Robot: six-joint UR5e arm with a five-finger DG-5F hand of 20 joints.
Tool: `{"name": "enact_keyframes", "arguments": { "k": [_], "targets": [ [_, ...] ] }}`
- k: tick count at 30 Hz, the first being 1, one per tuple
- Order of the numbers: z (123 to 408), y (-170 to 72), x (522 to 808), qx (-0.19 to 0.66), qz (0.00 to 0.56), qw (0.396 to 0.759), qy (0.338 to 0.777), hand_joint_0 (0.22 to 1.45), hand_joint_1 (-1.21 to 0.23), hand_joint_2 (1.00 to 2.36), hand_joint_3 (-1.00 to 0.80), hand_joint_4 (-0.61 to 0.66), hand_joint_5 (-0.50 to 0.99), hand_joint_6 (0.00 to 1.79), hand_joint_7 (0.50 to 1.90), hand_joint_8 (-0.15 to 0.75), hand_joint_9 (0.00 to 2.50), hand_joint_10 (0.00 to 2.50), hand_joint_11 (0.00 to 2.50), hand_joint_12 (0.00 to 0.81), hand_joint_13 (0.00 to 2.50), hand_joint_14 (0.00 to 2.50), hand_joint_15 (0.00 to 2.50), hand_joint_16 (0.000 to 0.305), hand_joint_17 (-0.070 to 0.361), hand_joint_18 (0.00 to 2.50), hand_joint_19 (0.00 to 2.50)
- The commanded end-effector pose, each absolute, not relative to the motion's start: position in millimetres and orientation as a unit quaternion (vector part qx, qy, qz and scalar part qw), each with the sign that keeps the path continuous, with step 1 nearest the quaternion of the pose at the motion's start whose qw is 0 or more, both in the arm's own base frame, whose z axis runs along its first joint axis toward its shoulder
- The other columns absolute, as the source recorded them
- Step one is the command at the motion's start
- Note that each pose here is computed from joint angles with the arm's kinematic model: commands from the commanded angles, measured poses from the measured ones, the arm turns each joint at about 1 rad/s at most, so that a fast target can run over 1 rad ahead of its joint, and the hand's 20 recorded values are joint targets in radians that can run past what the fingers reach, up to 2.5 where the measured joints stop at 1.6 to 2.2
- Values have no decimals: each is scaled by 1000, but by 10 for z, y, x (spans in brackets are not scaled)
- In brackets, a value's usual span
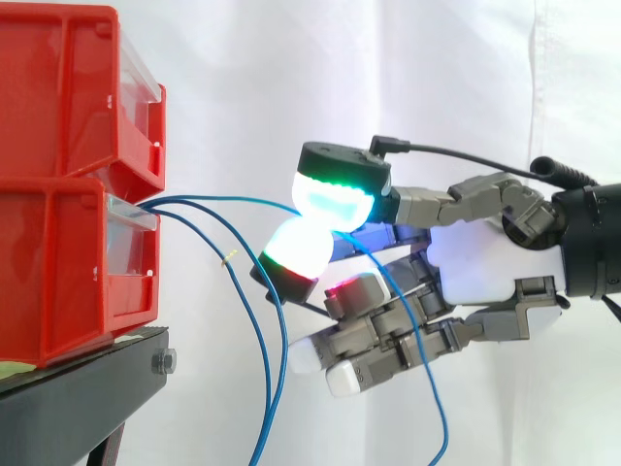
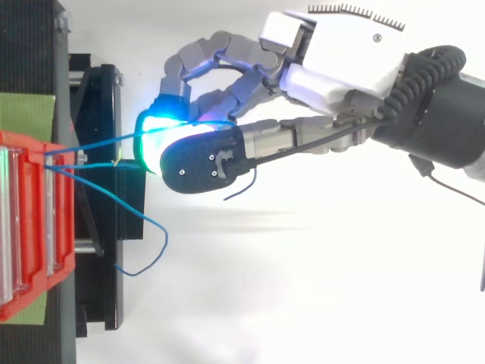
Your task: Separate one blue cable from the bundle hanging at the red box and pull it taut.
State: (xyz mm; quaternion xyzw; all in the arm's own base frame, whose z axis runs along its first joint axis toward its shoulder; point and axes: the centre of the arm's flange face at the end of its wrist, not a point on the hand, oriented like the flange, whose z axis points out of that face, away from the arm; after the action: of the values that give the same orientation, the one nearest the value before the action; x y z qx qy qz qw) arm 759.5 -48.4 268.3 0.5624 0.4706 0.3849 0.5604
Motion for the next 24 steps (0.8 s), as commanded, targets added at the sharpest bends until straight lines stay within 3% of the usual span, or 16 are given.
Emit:
{"name": "enact_keyframes", "arguments": {
  "k": [1,10,14,20,24],
  "targets": [
    [2752,-480,7579,557,381,565,475,721,-719,1002,-479,64,-228,889,937,270,1029,5,1479,267,782,22,655,37,84,648,472],
    [2946,-525,7515,547,369,575,484,730,-718,1000,-500,96,-227,885,924,273,984,3,1525,288,953,21,1115,38,86,735,644],
    [3022,-542,7480,544,362,577,490,706,-711,1000,-500,132,-226,875,896,280,942,4,1466,292,981,19,1162,38,86,737,667],
    [3037,-558,7465,542,356,579,494,642,-645,1000,-500,160,-222,845,871,289,975,3,1464,289,1091,13,1314,38,86,827,771],
    [3035,-571,7462,543,354,580,494,633,-589,1000,-500,165,-218,840,883,288,1027,45,1536,297,1179,19,1553,39,89,899,904]
  ]
}}
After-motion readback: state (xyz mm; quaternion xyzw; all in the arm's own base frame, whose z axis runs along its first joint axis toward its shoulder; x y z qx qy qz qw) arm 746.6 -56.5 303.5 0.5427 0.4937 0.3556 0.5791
